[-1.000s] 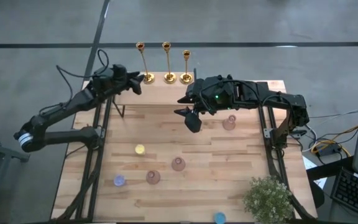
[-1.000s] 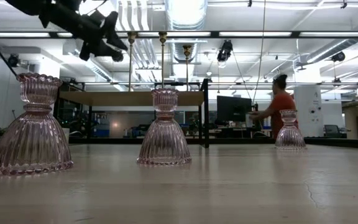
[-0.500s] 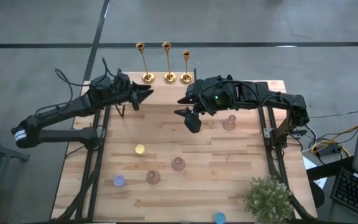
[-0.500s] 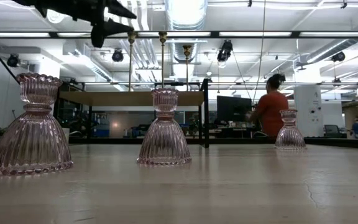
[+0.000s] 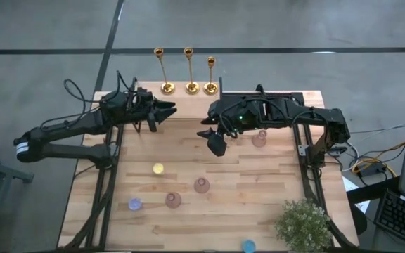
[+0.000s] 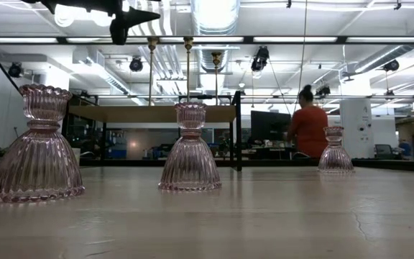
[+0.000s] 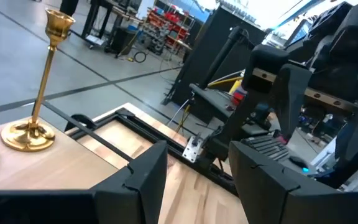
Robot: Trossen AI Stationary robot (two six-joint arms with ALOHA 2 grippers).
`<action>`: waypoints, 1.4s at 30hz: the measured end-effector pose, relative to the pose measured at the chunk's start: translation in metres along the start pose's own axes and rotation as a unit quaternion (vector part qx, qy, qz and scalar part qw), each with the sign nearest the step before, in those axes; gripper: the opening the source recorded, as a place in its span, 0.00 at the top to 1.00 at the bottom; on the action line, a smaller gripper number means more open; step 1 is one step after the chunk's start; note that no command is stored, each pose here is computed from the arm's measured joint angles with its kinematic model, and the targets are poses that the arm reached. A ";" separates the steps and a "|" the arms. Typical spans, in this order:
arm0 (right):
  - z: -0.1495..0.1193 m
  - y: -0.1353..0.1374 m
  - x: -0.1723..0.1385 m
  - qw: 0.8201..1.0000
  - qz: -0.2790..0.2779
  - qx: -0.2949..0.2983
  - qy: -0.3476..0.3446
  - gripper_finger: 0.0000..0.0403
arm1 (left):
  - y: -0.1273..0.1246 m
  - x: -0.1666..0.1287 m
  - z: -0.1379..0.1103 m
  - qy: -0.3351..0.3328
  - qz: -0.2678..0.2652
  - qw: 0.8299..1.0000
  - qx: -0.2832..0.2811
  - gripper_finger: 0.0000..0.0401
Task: Pick & Place candle stick holders
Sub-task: Put the blue scented candle on the shelf
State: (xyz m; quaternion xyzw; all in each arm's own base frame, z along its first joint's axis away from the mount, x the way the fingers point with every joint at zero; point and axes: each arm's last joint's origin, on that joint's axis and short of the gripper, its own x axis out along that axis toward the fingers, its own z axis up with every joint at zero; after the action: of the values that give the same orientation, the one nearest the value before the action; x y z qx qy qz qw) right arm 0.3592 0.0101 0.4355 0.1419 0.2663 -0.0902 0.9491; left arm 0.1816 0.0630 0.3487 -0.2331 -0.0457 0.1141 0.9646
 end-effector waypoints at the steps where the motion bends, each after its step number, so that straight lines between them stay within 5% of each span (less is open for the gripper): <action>1: 0.000 0.001 0.000 1.000 0.001 0.000 0.001 0.50 | 0.000 0.000 0.000 -0.001 -0.001 1.000 -0.002 0.56; 32: -0.005 0.011 -0.001 1.000 0.014 0.001 0.007 0.50 | -0.007 0.004 -0.002 0.000 -0.022 1.000 -0.020 0.56; 42: -0.024 0.025 -0.006 0.997 0.024 -0.013 0.077 0.50 | -0.013 0.007 -0.008 0.014 -0.039 0.999 -0.018 0.56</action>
State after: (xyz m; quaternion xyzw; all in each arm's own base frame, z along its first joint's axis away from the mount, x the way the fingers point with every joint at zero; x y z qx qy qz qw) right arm 0.3489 0.0421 0.4249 0.1428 0.3358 -0.0526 0.9295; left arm 0.1916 0.0497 0.3479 -0.2504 -0.0429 0.0723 0.9645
